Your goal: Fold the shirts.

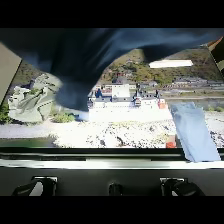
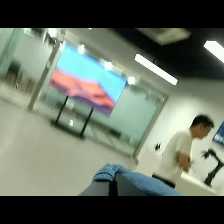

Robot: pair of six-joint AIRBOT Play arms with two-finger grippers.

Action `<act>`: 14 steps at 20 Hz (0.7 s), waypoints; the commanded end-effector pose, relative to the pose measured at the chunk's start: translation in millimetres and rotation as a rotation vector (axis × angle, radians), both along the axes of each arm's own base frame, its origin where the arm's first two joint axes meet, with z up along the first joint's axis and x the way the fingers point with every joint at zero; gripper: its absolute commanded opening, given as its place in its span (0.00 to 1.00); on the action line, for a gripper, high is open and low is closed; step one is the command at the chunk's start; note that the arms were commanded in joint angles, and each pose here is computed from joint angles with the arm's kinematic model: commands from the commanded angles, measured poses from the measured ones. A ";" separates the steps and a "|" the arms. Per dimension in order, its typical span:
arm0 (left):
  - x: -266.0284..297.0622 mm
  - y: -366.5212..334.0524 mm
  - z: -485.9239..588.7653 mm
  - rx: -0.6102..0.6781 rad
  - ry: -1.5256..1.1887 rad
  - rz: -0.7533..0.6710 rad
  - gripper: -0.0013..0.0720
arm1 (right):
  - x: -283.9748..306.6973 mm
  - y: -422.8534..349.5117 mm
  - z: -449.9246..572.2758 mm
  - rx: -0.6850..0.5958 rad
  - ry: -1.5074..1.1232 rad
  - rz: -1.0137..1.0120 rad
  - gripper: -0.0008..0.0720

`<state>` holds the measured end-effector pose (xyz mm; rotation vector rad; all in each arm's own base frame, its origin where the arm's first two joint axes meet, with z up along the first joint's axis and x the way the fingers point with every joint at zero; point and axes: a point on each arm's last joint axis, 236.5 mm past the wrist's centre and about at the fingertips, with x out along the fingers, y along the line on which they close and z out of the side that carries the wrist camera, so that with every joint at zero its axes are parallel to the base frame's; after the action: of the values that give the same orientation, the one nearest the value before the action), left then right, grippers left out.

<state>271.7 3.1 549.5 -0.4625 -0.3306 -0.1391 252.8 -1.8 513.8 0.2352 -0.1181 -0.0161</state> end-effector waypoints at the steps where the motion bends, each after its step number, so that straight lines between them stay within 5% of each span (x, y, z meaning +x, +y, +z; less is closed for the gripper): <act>1: -69.5 -18.3 32.5 0.028 -0.121 0.019 0.06 | -39.5 -26.9 24.0 0.047 -0.059 -0.063 0.07; 5: -63.7 -16.4 19.7 0.104 -0.064 0.057 0.06 | -1.6 -21.5 -10.1 0.028 0.087 -0.087 0.07; 8: -16.4 -7.7 -51.6 0.140 0.222 0.038 0.06 | 55.5 -11.3 -89.7 -0.034 0.393 -0.127 0.07; 12: 52.7 10.8 -212.6 0.069 0.634 -0.040 0.06 | 145.2 31.0 -265.0 -0.164 0.825 -0.075 0.07; 14: 83.8 24.1 -307.7 -0.018 0.793 -0.045 0.06 | 182.2 55.6 -352.3 -0.126 0.919 -0.039 0.07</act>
<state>327.6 17.6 358.3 -0.4355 0.2240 -0.0311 397.0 26.1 275.4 0.0705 0.6031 -0.1746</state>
